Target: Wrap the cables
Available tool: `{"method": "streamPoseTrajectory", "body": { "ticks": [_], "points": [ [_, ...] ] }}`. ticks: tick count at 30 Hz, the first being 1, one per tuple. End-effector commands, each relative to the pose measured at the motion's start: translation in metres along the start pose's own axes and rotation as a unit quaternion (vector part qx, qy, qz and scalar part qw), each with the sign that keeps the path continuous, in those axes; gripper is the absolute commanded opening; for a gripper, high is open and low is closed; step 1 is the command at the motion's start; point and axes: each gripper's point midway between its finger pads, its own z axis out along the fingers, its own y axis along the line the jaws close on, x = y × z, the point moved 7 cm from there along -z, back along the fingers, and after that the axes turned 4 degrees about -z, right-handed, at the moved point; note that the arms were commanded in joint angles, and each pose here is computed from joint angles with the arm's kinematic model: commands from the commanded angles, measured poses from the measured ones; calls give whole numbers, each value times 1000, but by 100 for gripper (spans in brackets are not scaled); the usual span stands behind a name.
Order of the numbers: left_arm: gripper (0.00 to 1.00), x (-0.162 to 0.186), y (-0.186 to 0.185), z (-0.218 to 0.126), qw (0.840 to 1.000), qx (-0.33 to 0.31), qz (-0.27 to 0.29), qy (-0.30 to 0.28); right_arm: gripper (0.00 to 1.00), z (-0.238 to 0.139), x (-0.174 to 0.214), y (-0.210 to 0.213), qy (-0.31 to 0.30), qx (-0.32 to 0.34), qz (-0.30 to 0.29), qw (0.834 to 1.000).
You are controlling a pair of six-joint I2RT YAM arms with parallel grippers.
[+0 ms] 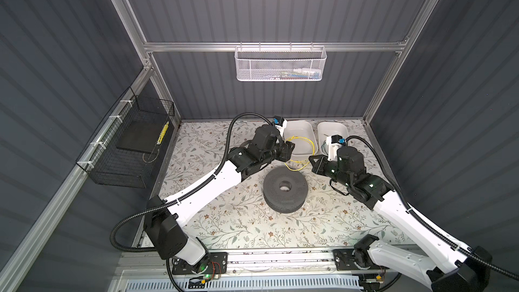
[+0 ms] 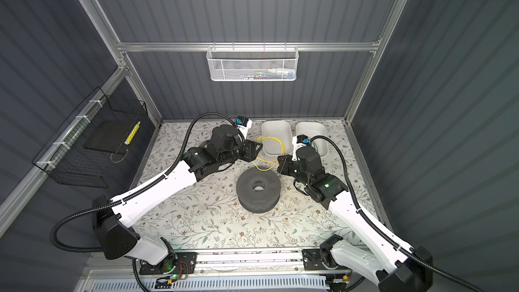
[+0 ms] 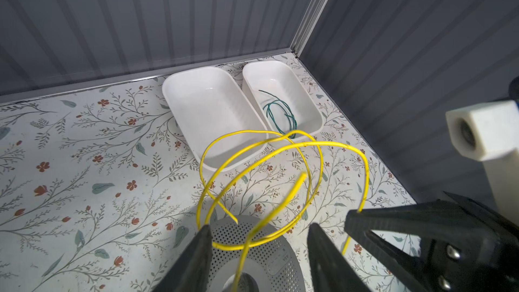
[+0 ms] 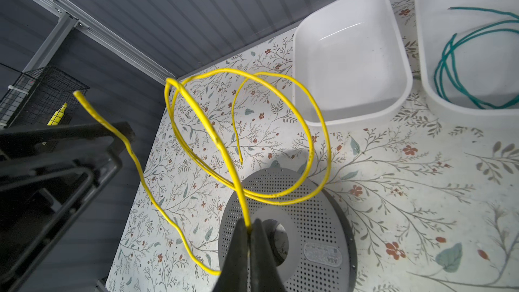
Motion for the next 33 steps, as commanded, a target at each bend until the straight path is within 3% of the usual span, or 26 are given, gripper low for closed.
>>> {"method": "streamPoseTrajectory", "body": {
  "ticks": [1, 6, 14, 18, 22, 27, 31, 33],
  "points": [
    [55, -11, 2, -4, 999, -19, 10, -25, 0, -5, 1, 0, -10, 5, 3, 1000],
    [48, -13, 3, 2, 999, -29, 20, -27, 0, -7, 0, 3, -13, 2, 2, 1000],
    [47, -10, 0, 11, 999, -11, 25, -22, 0, -7, 1, 5, -14, -1, 1, 1000],
    [33, -12, 0, 10, 999, -16, 23, -28, 0, -6, 1, 3, -18, 4, 3, 1000],
    [28, -14, 0, 5, 999, -9, 11, -41, 0, -2, 3, -1, -30, 12, 9, 999],
    [12, -5, 7, -4, 998, -16, -9, -53, 0, 7, 7, -8, -53, 11, 34, 998],
    [0, -2, 16, -20, 994, -32, -36, -94, 0, 17, 8, -9, -71, -2, 71, 995],
    [0, -1, 23, -28, 991, -48, -52, -116, 0, 20, 7, -10, -83, -8, 89, 992]
  ]
}}
